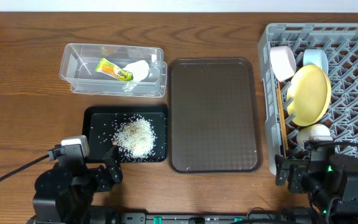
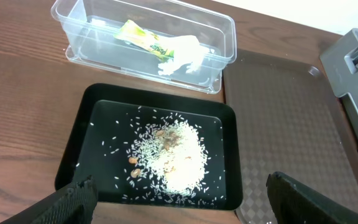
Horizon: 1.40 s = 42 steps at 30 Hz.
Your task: Sort waste into correct bins and load items into the dishwasher rack
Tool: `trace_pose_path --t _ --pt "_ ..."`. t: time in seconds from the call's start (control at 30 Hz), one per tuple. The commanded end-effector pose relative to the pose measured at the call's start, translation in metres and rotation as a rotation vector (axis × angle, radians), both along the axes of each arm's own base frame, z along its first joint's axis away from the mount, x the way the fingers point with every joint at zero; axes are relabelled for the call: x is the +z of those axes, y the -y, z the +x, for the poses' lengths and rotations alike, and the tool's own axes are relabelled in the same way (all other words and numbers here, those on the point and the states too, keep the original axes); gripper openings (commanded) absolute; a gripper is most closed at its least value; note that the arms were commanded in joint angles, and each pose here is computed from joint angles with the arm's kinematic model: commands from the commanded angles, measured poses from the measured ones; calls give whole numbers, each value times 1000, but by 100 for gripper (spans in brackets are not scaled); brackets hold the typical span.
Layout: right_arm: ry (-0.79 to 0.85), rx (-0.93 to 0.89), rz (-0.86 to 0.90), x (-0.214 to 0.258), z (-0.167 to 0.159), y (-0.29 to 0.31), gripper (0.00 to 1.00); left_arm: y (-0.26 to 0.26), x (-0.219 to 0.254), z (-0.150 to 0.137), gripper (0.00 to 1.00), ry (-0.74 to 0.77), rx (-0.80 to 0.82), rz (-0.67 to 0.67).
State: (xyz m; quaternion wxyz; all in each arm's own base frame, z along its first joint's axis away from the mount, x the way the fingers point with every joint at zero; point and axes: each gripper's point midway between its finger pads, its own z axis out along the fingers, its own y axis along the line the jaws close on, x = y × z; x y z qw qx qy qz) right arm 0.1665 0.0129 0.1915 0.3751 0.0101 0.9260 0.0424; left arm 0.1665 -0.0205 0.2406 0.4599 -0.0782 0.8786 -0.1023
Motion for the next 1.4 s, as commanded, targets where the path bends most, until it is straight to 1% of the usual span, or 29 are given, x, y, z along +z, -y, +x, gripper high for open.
trace_pose_path --t 0.0,0.1,0.17,0.4,0.5,0.7,0.8,1.37 --pt "89 29 -35 11 5 -1 99 -3 -2 0 89 -3 10 14" --pt "261 42 -38 28 19 -3 99 -3 -2 0 89 -3 10 14" --pt "355 44 -30 31 27 -5 99 -3 -2 0 89 -3 10 14" --pt "667 62 -5 25 53 -12 99 -3 -2 0 89 -3 10 14" --pt "758 58 -3 19 62 -12 99 -3 -2 0 89 -3 10 14" --pt "813 69 -32 -11 78 -13 99 -3 -2 0 89 -3 10 14" --pt "730 74 -33 -35 78 -13 99 -3 -2 0 89 -3 10 14" --pt "733 73 -34 -34 78 -13 99 -3 -2 0 90 -3 10 14"
